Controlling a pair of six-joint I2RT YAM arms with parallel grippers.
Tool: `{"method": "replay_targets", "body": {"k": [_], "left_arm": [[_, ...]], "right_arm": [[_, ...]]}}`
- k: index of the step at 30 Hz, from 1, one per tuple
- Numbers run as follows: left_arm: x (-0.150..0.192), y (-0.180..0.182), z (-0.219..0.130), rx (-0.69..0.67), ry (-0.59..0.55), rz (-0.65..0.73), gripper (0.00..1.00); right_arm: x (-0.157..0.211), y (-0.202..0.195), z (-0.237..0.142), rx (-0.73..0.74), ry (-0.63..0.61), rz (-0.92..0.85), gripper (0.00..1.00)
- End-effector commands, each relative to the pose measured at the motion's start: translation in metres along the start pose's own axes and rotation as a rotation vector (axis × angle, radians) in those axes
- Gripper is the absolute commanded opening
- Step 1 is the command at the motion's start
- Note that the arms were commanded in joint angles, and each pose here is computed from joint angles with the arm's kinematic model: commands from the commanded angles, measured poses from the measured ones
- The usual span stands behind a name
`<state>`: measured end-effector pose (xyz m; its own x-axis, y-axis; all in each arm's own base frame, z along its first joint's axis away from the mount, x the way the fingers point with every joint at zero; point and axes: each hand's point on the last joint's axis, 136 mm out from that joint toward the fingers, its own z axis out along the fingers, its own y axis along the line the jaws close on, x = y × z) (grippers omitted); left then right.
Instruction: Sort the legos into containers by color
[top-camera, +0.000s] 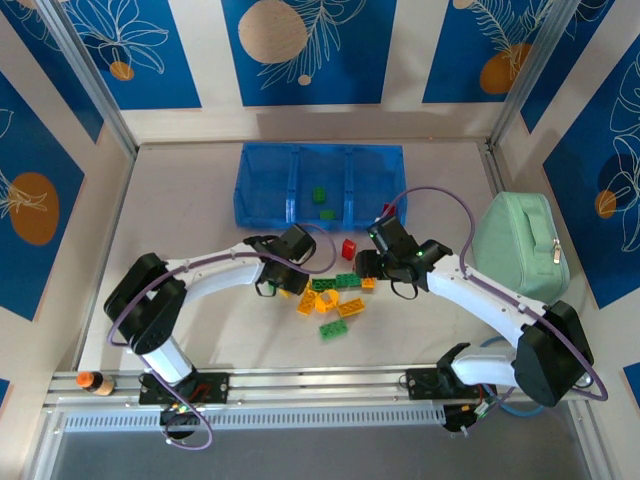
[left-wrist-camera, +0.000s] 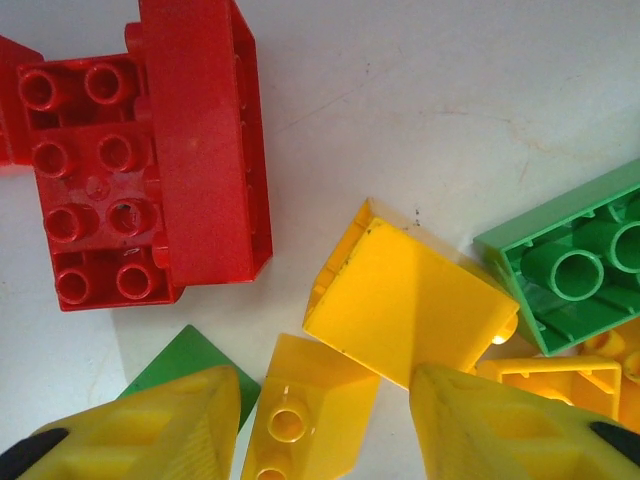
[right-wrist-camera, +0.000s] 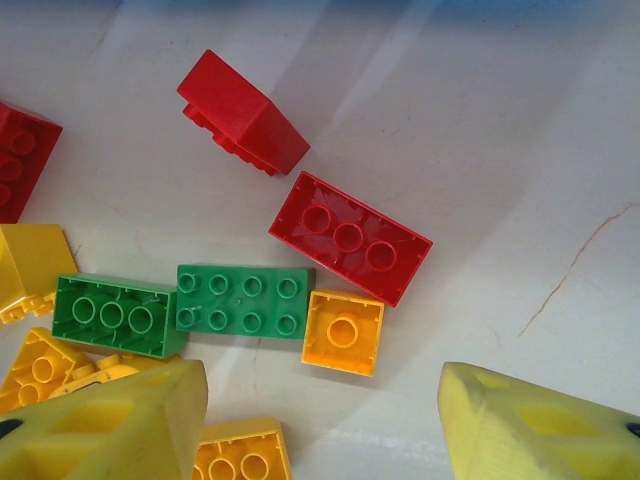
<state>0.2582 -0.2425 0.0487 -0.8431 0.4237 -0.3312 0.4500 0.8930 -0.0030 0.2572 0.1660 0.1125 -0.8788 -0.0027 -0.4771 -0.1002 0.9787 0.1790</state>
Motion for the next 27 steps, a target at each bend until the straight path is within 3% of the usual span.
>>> {"method": "replay_targets", "body": {"k": [1, 17, 27], "left_arm": [[0.026, 0.007, 0.004, -0.013, 0.07, -0.001, 0.5], [0.029, 0.002, 0.007, 0.017, 0.082, 0.003, 0.5], [0.027, 0.001, 0.011, -0.012, 0.1, 0.029, 0.37]], "right_arm": [[-0.001, 0.0, -0.004, 0.002, -0.022, 0.016, 0.63], [-0.001, 0.0, -0.004, 0.002, -0.025, 0.024, 0.62], [-0.001, -0.004, -0.003, 0.017, -0.031, 0.031, 0.62]]}}
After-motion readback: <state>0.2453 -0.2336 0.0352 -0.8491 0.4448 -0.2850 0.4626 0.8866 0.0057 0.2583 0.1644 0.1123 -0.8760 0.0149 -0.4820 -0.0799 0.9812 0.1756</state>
